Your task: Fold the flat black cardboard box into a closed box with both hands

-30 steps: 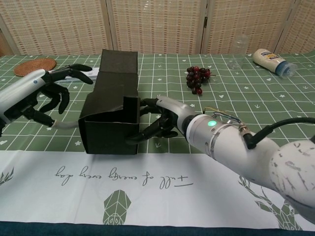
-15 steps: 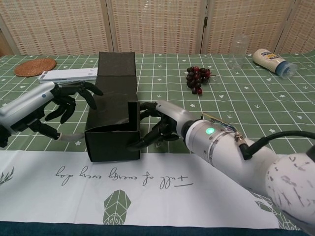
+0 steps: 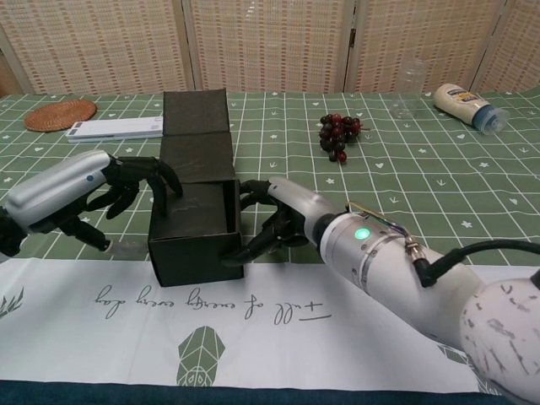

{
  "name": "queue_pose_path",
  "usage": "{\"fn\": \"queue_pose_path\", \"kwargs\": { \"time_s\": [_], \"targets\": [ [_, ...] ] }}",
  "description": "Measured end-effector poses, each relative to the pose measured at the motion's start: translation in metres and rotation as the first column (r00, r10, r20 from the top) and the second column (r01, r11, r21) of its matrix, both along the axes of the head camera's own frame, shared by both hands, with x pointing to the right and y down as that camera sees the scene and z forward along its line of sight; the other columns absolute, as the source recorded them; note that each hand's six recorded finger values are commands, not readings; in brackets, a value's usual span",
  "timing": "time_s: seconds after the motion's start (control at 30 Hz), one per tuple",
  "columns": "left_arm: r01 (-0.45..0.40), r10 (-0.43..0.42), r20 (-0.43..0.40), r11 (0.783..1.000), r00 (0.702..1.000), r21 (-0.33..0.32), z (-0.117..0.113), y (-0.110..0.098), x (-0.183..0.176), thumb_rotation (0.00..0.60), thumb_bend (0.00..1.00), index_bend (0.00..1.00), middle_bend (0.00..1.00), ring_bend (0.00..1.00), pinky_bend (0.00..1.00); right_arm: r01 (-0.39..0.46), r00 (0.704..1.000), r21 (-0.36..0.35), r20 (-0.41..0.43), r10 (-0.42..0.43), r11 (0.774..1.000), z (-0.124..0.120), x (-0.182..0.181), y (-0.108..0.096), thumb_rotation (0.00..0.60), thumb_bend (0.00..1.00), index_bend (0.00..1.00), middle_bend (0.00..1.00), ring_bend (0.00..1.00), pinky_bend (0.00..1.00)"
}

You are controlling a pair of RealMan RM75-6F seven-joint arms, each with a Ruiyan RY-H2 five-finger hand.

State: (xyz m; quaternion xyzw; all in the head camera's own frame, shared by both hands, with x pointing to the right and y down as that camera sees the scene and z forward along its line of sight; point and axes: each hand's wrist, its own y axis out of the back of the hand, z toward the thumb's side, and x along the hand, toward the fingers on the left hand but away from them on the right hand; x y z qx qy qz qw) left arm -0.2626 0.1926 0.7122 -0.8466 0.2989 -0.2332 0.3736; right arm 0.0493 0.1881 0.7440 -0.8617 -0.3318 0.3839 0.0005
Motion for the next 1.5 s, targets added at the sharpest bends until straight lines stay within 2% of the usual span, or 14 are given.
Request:
{"fn": "queue_pose_path", "kwargs": {
  "time_s": [0.17,0.27,0.4,0.53,0.63,0.73,0.77,0.83,1.0,1.07,1.27,1.5],
  "targets": [
    [-0.046,0.046,0.024,0.999,0.999,0.017,0.001,0.000,0.004,0.600,0.14,0.52,0.35,0.76,0.88,0.008,1.000,-0.001,-0.005,-0.008,1.000,0.001,0.001,0.001,0.600,0.29,0.27,0.40,0.83,1.00],
    [-0.078,0.076,0.042,0.997,0.996,0.028,0.002,0.002,0.006,0.600,0.14,0.53,0.35,0.80,0.88,0.012,1.000,-0.005,-0.007,-0.012,1.000,0.001,0.001,0.003,0.600,0.29,0.26,0.40,0.83,1.00],
    [-0.117,0.114,0.068,0.992,0.991,0.046,0.004,0.003,0.009,0.600,0.14,0.53,0.36,0.81,0.88,0.019,1.000,-0.001,-0.011,-0.019,1.000,0.001,0.002,0.004,0.600,0.29,0.25,0.40,0.83,1.00],
    [-0.146,0.140,0.092,0.987,0.986,0.064,0.004,0.002,0.010,0.600,0.14,0.55,0.37,0.73,0.88,0.018,1.000,0.000,-0.015,-0.018,1.000,0.001,0.003,0.004,0.600,0.29,0.24,0.40,0.83,1.00],
    [-0.174,0.165,0.114,0.981,0.980,0.079,0.005,0.002,0.011,0.600,0.14,0.57,0.40,0.74,0.88,0.019,1.000,-0.001,-0.019,-0.019,1.000,0.001,0.004,0.004,0.600,0.30,0.23,0.39,0.83,1.00],
    [-0.212,0.197,0.141,0.972,0.970,0.097,0.005,0.004,0.012,0.600,0.14,0.59,0.42,0.81,0.88,0.023,0.999,0.000,-0.022,-0.023,1.000,0.000,0.003,0.005,0.600,0.30,0.22,0.38,0.83,1.00],
    [-0.219,0.203,0.146,0.970,0.968,0.102,0.005,0.004,0.012,0.600,0.14,0.61,0.43,0.77,0.88,0.023,0.999,0.001,-0.024,-0.023,1.000,0.000,0.004,0.005,0.600,0.30,0.22,0.38,0.83,1.00],
    [-0.224,0.207,0.149,0.969,0.967,0.107,0.005,0.003,0.014,0.600,0.14,0.63,0.46,0.73,0.88,0.023,0.999,0.000,-0.027,-0.023,1.000,0.000,0.004,0.005,0.600,0.30,0.22,0.37,0.83,1.00],
    [-0.248,0.226,0.165,0.960,0.960,0.131,0.004,0.003,0.015,0.600,0.14,0.69,0.53,0.76,0.88,0.029,0.999,-0.009,-0.030,-0.029,1.000,0.000,0.004,0.007,0.600,0.30,0.21,0.36,0.83,1.00],
    [-0.254,0.230,0.169,0.957,0.958,0.141,0.004,0.003,0.016,0.600,0.14,0.72,0.56,0.74,0.88,0.028,0.999,-0.009,-0.030,-0.028,1.000,0.000,0.004,0.007,0.600,0.30,0.21,0.35,0.83,1.00],
    [-0.249,0.226,0.164,0.959,0.960,0.136,0.005,0.002,0.017,0.600,0.14,0.73,0.58,0.66,0.88,0.028,0.999,-0.005,-0.031,-0.029,1.000,-0.001,0.004,0.007,0.600,0.30,0.20,0.35,0.83,1.00],
    [-0.237,0.217,0.156,0.963,0.964,0.131,0.004,0.002,0.015,0.600,0.14,0.71,0.58,0.68,0.87,0.026,0.999,-0.005,-0.025,-0.027,1.000,-0.001,0.003,0.007,0.600,0.30,0.20,0.35,0.83,1.00]
  ]
}}
